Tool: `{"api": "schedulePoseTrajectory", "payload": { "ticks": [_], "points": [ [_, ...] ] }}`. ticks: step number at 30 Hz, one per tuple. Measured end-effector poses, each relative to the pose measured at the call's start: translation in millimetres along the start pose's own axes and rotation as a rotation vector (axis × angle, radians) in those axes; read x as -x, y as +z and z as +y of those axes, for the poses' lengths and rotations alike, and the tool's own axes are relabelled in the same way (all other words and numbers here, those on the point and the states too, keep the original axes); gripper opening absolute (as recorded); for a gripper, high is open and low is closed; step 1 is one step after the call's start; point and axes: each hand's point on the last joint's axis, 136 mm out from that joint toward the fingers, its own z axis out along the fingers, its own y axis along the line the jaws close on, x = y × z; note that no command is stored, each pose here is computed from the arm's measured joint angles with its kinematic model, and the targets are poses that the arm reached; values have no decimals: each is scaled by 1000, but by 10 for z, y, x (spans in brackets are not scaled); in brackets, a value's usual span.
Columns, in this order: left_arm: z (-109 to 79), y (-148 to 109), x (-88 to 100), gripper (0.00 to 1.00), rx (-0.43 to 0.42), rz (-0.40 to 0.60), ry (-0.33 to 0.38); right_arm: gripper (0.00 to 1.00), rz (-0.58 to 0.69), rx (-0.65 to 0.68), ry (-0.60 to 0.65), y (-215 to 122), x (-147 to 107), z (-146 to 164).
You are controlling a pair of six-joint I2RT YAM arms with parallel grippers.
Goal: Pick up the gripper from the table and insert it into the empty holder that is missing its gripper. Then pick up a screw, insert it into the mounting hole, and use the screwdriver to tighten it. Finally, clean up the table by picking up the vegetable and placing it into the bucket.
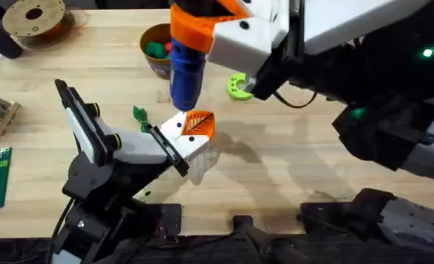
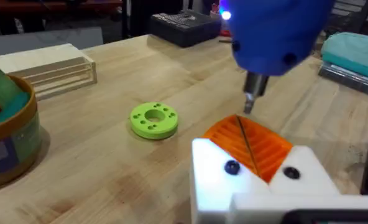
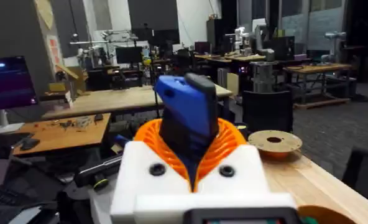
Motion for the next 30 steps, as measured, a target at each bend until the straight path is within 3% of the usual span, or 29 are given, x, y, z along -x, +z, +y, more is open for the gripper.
{"api": "schedulePoseTrajectory", "payload": {
  "ticks": [10,30],
  "points": [
    [0,0,0,5,0,0,0,29,39,4,31,69,-193,-4],
    [0,0,1,5,0,0,0,29,38,8,38,91,-212,19]
  ]
}}
